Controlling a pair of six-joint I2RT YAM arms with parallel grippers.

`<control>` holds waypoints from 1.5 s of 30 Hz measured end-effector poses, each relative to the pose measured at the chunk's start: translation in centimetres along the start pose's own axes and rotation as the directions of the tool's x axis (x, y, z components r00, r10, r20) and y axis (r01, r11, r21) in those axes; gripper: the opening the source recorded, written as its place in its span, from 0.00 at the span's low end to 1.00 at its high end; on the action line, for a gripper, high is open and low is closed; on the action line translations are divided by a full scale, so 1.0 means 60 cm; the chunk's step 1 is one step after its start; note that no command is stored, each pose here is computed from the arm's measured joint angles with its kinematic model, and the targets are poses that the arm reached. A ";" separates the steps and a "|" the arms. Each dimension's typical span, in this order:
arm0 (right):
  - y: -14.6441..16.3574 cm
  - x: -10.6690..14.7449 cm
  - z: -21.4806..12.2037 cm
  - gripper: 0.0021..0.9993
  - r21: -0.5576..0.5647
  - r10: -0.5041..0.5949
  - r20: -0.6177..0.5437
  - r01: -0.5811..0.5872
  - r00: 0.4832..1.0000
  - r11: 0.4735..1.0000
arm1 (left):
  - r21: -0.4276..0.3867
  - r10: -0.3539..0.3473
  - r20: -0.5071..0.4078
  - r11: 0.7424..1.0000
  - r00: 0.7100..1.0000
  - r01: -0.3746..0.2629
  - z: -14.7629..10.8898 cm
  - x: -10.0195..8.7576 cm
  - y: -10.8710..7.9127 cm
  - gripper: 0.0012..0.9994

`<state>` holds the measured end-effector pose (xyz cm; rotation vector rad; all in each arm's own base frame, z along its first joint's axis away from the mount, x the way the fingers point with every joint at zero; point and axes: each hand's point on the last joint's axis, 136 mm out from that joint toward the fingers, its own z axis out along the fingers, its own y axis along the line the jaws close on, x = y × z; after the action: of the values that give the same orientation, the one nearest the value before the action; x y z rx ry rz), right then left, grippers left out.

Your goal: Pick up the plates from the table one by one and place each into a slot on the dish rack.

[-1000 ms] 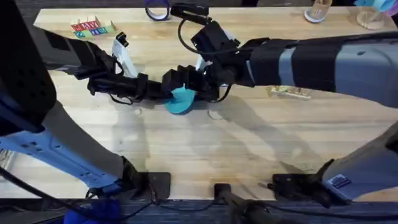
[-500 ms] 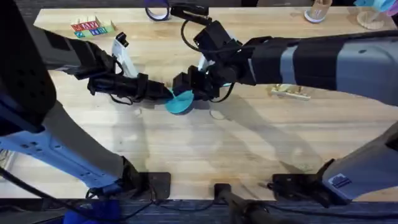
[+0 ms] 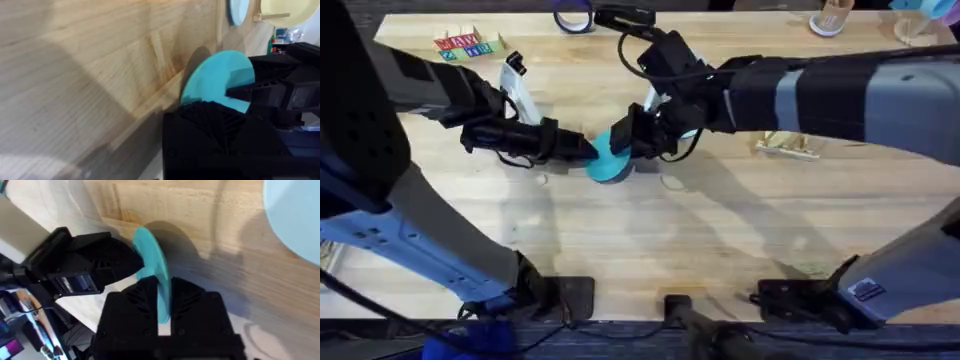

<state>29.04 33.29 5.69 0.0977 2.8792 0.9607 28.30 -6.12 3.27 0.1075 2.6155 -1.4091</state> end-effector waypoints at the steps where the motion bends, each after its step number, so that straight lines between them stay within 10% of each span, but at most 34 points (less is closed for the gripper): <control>1: 0.001 -0.001 0.000 0.09 -0.005 0.001 -0.001 -0.001 1.000 1.000 | 0.000 0.000 0.001 1.000 1.000 0.000 0.000 0.000 0.000 0.04; 28: 0.019 -0.005 -0.010 0.03 -0.048 -0.236 0.016 0.236 0.972 0.971 | -0.134 -0.045 -0.103 0.991 0.994 0.031 -0.077 -0.043 -0.043 0.04; 32: 0.023 -0.018 -0.047 0.03 -0.021 -0.343 0.068 0.345 0.937 0.938 | -0.283 0.052 -0.046 0.957 0.998 -0.063 -0.133 -0.064 -0.080 0.04; 45: -0.023 -0.088 -0.266 0.03 0.211 -0.417 0.311 0.366 0.854 0.906 | -0.517 0.115 0.055 0.853 0.992 -0.070 -0.219 -0.032 -0.156 0.04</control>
<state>32.36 22.20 18.00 -0.2744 2.4906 0.5853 27.34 -0.27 18.41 0.0993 2.7679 -0.6263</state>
